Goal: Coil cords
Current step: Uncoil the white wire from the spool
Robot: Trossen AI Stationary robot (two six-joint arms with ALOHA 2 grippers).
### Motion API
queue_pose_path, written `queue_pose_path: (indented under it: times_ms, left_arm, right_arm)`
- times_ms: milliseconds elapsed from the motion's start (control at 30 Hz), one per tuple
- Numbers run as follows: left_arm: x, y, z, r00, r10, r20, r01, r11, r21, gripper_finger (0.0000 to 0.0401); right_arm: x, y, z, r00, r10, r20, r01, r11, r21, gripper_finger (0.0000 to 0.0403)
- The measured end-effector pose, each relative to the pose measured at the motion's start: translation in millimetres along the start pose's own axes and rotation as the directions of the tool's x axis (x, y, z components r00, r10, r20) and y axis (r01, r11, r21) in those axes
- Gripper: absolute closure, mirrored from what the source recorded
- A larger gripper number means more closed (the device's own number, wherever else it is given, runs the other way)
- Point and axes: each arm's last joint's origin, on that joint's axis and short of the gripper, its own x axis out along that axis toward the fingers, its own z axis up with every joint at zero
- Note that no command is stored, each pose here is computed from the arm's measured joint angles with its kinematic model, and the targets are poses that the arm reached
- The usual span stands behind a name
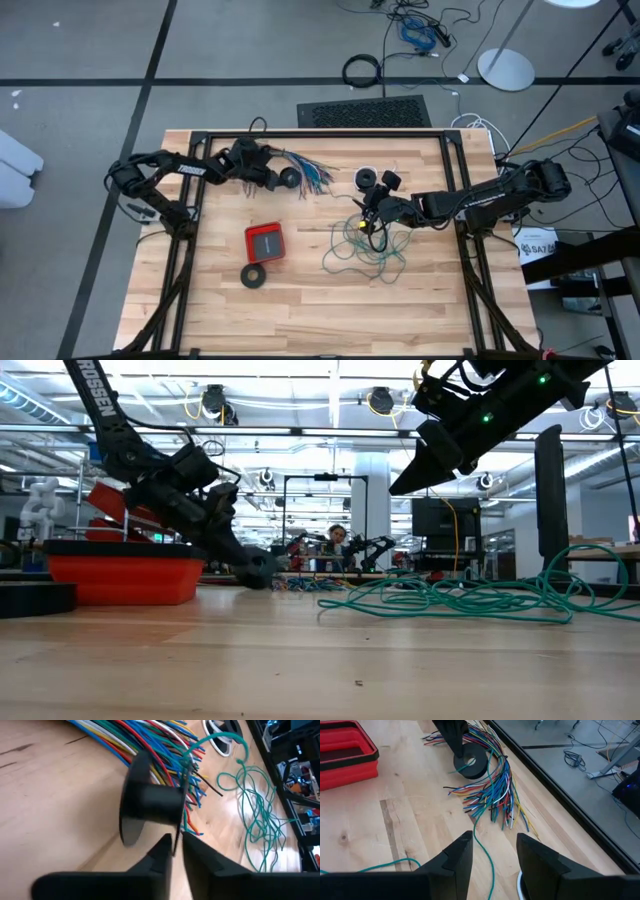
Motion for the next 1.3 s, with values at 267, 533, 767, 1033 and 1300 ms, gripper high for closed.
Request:
queue_pose_path:
  times_ms: [267,533,767,1033,1300]
  left_arm:
    - [-2.7,3.7,2.3,1.0,0.01,0.014,-0.01,1.0,-0.014,0.0204]
    - [-10.6,12.4,7.7,0.999,-0.013,0.029,0.014,0.999,-0.043,0.014]
    - [-7.1,4.4,4.7,0.999,-0.038,0.008,0.038,0.998,0.043,0.0138]
    - [-0.2,-53.9,-6.4,0.992,-0.122,0.031,0.108,0.955,0.275,0.0138]
    - [5.5,-132.4,-43.3,0.963,-0.215,0.163,0.098,0.841,0.532,0.0138]
  right_arm:
    - [0.0,-0.1,-0.7,1.0,-0.001,-0.007,0.001,1.0,-0.004,0.0262]
    - [0.0,-0.2,-1.2,1.0,-0.002,-0.012,0.002,1.0,-0.011,0.0262]
    - [-0.2,-2.2,-7.2,0.997,-0.036,-0.062,0.033,0.998,-0.051,0.0262]
    - [3.0,-9.7,-12.2,0.99,-0.076,-0.116,0.067,0.995,-0.077,0.0262]
    - [17.9,-34.3,-24.0,0.976,-0.077,-0.204,0.04,0.983,-0.179,0.0262]
